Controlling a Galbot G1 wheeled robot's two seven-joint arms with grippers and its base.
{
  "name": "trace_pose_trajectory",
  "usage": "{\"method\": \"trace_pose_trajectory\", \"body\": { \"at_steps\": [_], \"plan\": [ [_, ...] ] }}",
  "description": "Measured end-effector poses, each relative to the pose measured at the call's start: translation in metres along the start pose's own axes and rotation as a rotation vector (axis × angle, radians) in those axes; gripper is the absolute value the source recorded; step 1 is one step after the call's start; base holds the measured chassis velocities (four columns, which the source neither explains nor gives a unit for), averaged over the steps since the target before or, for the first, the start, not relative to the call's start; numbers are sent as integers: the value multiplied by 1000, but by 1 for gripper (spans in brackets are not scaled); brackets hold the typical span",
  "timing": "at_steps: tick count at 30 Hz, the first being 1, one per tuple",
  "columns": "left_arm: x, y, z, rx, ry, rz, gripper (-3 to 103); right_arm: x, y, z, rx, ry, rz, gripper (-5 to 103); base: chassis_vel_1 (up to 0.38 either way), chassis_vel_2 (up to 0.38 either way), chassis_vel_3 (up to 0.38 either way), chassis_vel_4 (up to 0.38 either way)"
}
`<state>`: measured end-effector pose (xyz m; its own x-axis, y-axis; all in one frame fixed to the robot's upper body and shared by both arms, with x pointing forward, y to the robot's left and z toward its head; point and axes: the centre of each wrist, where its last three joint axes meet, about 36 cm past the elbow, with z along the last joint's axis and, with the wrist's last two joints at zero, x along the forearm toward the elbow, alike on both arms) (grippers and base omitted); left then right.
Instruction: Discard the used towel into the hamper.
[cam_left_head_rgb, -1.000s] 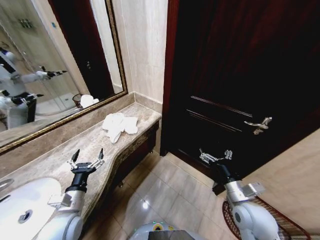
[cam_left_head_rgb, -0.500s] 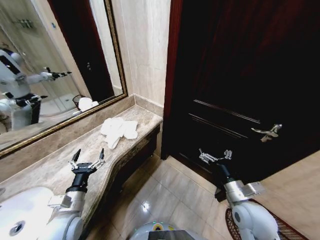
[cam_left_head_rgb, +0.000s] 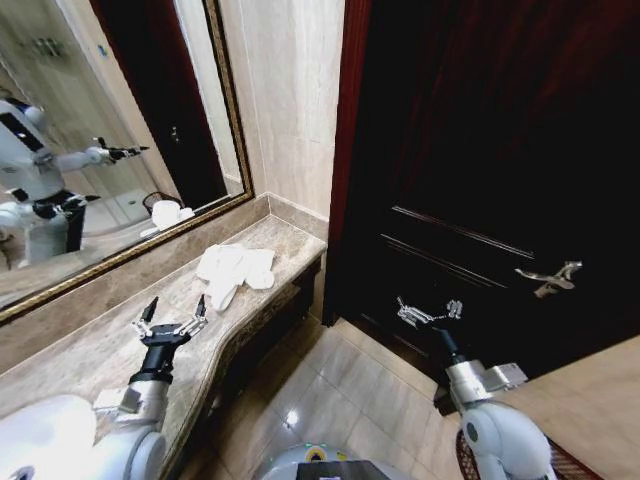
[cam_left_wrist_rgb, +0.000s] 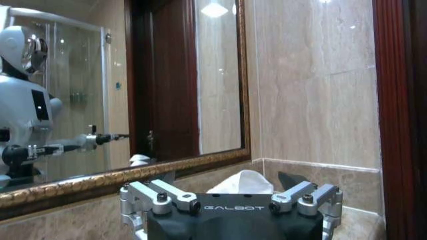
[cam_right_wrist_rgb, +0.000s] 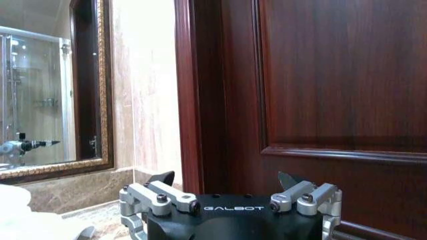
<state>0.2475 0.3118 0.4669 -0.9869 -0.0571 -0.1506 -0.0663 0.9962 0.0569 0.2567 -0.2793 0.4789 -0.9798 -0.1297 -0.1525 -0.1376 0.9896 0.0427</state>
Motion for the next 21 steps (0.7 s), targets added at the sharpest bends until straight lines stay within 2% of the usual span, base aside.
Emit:
{"method": "trace_pose_trajectory", "body": {
  "at_steps": [21],
  "plan": [
    [-5, -1, -3, 3, -4, 5, 100, -1, 1, -4, 2, -10, -18, 100, -70, 67, 68, -69]
  ]
}}
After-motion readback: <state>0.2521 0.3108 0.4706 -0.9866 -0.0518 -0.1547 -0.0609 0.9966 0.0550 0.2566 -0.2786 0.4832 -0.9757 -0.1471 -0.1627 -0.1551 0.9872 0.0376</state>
